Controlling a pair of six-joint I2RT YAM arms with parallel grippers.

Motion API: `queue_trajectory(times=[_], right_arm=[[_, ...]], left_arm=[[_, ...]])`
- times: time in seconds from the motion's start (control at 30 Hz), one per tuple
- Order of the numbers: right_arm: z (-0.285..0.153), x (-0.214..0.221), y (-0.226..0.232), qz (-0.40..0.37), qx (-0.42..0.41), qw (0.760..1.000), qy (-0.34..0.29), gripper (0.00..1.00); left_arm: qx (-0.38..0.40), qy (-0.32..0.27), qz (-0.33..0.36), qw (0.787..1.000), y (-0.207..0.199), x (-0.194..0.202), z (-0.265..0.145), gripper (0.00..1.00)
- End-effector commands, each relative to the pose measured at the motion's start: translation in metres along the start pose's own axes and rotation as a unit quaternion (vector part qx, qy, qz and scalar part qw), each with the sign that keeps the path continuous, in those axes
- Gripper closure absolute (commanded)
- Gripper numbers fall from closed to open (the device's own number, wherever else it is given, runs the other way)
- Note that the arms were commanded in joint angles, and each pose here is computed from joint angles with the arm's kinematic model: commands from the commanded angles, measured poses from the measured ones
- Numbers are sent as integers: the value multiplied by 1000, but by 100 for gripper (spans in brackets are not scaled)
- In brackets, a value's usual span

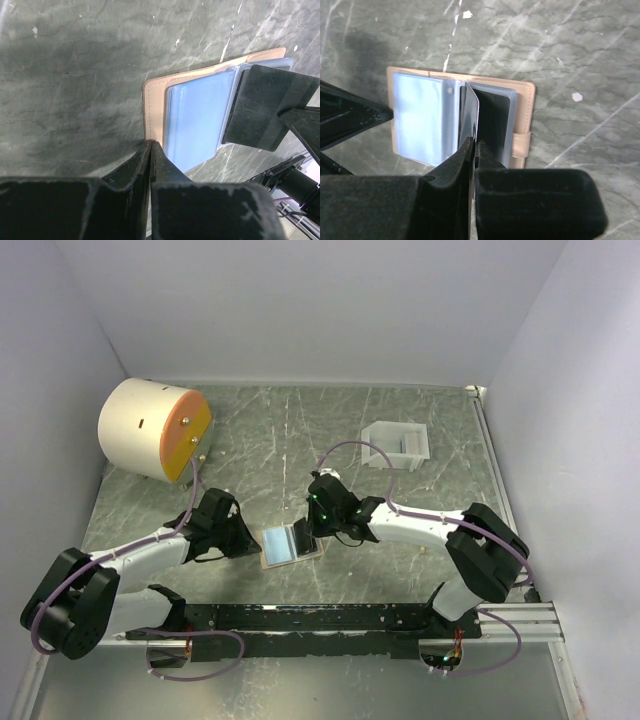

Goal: Put the credit cards into the card holder
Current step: Insert the credit card into the card holder.

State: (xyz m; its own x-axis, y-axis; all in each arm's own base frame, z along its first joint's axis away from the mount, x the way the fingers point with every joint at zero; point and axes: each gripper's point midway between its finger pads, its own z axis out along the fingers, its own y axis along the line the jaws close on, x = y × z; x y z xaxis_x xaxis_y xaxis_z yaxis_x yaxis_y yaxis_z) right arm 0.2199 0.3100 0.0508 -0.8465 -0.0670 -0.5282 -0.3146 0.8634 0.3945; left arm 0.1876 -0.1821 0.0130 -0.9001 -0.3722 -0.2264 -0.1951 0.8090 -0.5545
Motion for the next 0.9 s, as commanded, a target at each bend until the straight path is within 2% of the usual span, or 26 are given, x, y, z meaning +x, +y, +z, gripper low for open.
queue_trajectory(times=[0.0, 0.13, 0.3, 0.87], right_arm=[[-7, -3, -22, -23, 59, 998, -9, 100], [-7, -8, -18, -22, 52, 998, -15, 100], [-4, -4, 15, -17, -46, 999, -10, 100], [-6, -14, 25, 27, -157, 986, -36, 100]], left_arm=[[-19, 13, 4, 1000, 16, 8, 4, 87], [-13, 10, 3, 1000, 14, 8, 3, 88], [-9, 14, -1, 1000, 15, 11, 5, 88], [-14, 18, -4, 1000, 19, 14, 5, 87]])
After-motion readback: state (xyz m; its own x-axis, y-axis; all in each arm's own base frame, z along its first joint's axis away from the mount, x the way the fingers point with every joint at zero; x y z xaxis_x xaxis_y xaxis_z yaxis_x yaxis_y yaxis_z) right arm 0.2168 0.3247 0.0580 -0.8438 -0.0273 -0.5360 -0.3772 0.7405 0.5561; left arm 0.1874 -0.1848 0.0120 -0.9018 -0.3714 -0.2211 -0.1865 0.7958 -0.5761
